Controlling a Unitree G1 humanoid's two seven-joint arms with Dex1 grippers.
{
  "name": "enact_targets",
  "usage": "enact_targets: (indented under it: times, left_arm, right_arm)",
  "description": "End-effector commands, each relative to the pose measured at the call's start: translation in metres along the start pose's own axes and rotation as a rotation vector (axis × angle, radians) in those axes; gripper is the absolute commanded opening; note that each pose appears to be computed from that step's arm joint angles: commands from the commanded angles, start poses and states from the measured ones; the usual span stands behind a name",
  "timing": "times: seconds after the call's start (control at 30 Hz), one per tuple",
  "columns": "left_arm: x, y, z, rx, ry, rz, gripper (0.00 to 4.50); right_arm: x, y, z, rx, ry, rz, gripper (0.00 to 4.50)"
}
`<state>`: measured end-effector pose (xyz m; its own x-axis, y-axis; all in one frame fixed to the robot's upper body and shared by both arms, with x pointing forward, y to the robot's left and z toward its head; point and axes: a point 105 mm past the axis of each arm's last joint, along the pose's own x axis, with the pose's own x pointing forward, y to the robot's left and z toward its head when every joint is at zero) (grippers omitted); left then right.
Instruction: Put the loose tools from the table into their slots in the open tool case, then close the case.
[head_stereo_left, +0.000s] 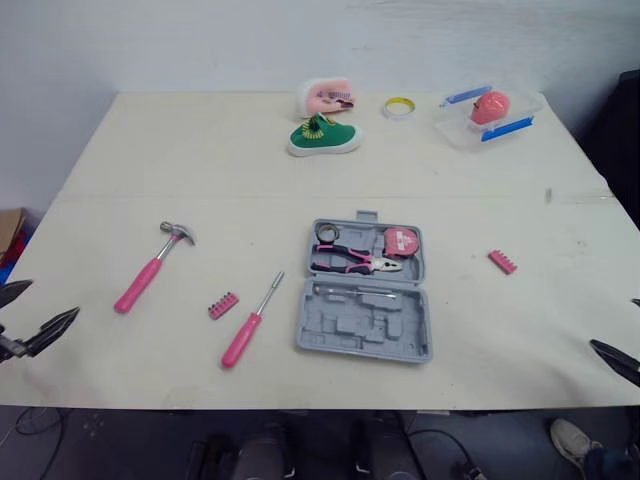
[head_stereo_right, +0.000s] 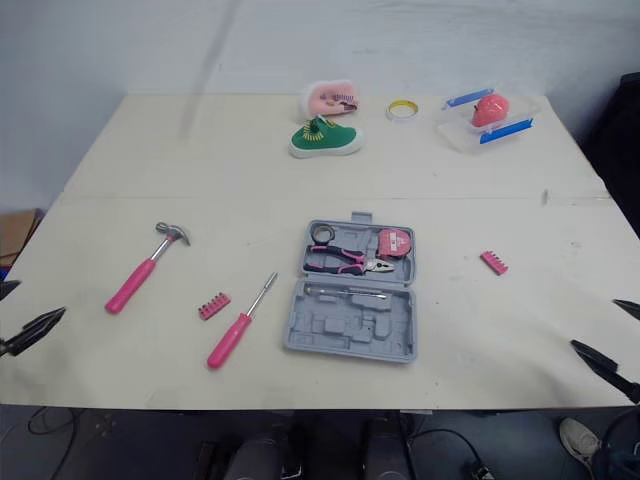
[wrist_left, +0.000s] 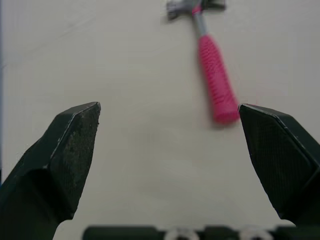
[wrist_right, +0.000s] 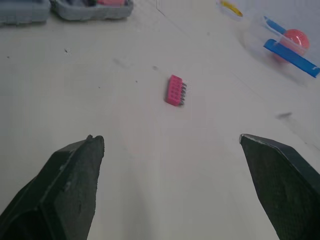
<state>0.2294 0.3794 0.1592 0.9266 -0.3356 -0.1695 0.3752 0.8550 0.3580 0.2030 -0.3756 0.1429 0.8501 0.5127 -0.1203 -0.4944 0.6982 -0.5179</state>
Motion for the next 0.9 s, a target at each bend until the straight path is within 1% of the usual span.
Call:
enact_targets:
  times: [0.03, 0.07, 0.2, 0.3, 0.37, 0.43, 0.53, 0.63, 0.73, 0.8, 0.9]
  left_arm:
    - [0.016, -0.02, 0.027, 0.011, -0.082, -0.061, 4.46]
    - [0.019, -0.024, 0.029, 0.008, -0.091, -0.068, 4.46]
    - [0.037, -0.068, 0.043, -0.03, -0.127, -0.158, 4.46]
    - [0.042, -0.085, 0.046, -0.06, -0.132, -0.166, 4.46]
    - [0.043, -0.094, 0.045, -0.093, -0.123, -0.178, 4.46]
    - [0.045, -0.12, 0.044, -0.105, -0.105, -0.251, 4.46]
    - [0.047, -0.154, 0.043, -0.176, -0.109, -0.251, 4.46]
    - [0.046, -0.172, 0.039, -0.205, -0.099, -0.25, 4.46]
    - [0.044, -0.178, 0.038, -0.205, -0.092, -0.228, 4.46]
    - [0.044, -0.171, 0.04, -0.204, -0.108, -0.173, 4.46]
    - [0.039, -0.152, 0.031, -0.211, -0.099, -0.043, 4.46]
  right_arm:
    - [0.016, 0.002, 0.026, 0.002, -0.113, 0.011, 4.5]
    - [0.019, 0.005, 0.03, 0.013, -0.127, 0.022, 4.5]
    - [0.04, 0.023, 0.055, 0.04, -0.234, 0.109, 4.5]
    - [0.048, 0.036, 0.068, 0.053, -0.286, 0.175, 4.5]
    - [0.051, 0.039, 0.072, 0.069, -0.294, 0.18, 4.5]
    - [0.057, 0.046, 0.081, 0.07, -0.335, 0.214, 4.5]
    - [0.069, 0.074, 0.098, 0.082, -0.426, 0.329, 4.5]
    - [0.076, 0.084, 0.107, 0.069, -0.481, 0.366, 4.5]
    - [0.082, 0.09, 0.109, 0.057, -0.494, 0.417, 4.5]
    - [0.086, 0.09, 0.11, 0.067, -0.5, 0.422, 4.5]
    - [0.087, 0.091, 0.108, 0.074, -0.497, 0.429, 4.5]
